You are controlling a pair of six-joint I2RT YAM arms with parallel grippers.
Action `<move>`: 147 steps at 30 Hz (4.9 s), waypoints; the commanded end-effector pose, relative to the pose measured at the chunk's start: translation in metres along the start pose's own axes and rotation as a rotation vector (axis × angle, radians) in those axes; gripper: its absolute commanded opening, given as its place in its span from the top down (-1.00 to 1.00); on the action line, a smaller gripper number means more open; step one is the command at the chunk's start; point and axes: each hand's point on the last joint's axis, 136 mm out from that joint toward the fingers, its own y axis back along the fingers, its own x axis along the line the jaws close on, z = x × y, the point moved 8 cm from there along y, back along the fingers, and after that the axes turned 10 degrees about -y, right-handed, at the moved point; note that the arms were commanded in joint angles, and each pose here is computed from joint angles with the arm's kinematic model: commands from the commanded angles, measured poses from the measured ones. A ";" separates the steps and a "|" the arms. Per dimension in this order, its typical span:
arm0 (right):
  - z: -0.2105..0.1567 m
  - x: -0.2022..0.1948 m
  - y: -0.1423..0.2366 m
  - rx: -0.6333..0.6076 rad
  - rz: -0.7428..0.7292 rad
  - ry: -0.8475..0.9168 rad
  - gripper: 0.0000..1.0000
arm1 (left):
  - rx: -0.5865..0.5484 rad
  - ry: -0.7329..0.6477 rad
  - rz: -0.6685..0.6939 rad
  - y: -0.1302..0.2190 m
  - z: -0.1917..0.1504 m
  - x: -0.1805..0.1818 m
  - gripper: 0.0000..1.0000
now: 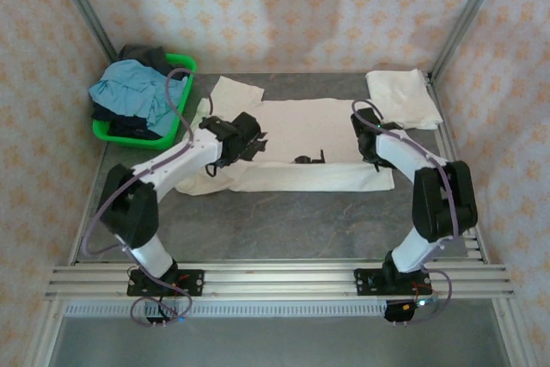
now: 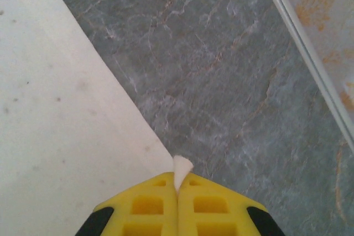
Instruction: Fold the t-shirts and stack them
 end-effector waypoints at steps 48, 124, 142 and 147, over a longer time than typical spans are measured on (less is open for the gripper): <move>-0.077 -0.025 -0.044 0.327 0.103 -0.235 0.15 | 0.338 0.364 -0.353 -0.122 -0.114 0.012 1.00; -0.044 -0.048 -0.012 0.331 0.367 -0.348 -0.06 | 0.105 0.290 -0.527 -0.059 -0.046 -0.027 0.12; -0.056 -0.036 -0.033 0.375 0.359 -0.289 -0.06 | 0.089 0.126 -0.590 -0.048 -0.015 -0.097 0.10; -0.057 -0.035 -0.035 0.375 0.359 -0.289 -0.06 | 0.072 0.064 -0.566 -0.047 -0.004 -0.102 0.55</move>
